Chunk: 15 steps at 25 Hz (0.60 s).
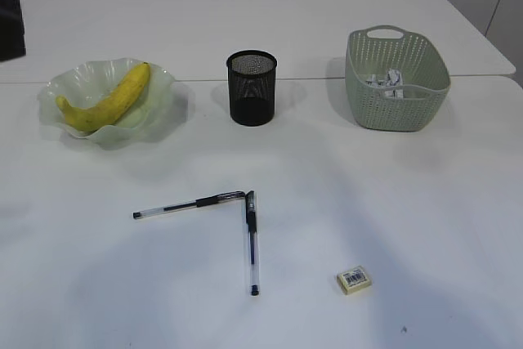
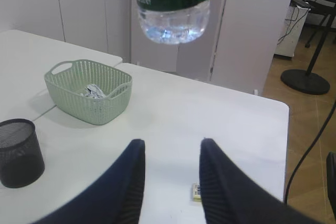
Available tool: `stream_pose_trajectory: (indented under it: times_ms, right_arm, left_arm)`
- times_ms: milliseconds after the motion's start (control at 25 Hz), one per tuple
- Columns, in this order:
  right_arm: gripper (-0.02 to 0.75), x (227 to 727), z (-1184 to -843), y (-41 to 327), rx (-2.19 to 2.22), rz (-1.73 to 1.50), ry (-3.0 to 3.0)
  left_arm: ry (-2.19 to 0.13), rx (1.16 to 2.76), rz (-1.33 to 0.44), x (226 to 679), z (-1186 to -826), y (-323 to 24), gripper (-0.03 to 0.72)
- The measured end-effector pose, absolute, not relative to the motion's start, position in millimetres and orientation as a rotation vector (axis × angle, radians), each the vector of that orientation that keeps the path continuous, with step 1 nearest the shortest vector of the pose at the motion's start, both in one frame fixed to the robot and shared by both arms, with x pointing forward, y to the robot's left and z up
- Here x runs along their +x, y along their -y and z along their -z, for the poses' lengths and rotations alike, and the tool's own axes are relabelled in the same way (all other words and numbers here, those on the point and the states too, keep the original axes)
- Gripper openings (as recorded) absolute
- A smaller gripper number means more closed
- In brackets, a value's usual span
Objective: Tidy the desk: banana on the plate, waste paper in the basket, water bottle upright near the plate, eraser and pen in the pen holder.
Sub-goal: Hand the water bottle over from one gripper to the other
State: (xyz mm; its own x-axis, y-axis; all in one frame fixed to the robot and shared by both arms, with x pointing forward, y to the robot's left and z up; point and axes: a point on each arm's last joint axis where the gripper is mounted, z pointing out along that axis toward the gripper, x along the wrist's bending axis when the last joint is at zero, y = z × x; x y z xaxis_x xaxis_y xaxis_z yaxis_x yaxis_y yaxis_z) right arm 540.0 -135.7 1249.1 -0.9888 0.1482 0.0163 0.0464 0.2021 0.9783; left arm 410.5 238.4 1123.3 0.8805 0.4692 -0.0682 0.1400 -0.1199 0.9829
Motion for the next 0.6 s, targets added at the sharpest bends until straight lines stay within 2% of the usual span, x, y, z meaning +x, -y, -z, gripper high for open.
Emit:
stream_pose_trajectory:
  times_ms: [360,600]
  right_arm:
    - [0.350,540.0,-1248.9,135.7,0.193,-1.922,-2.373]
    - [0.350,540.0,-1249.1,135.7,0.192,-1.925,-2.372]
  left_arm:
    - [-0.475,1.626,-0.314,375.6,-1104.3,-233.3,0.242]
    - [-0.551,1.573,-0.244,361.9,-1079.0,-231.3,0.242]
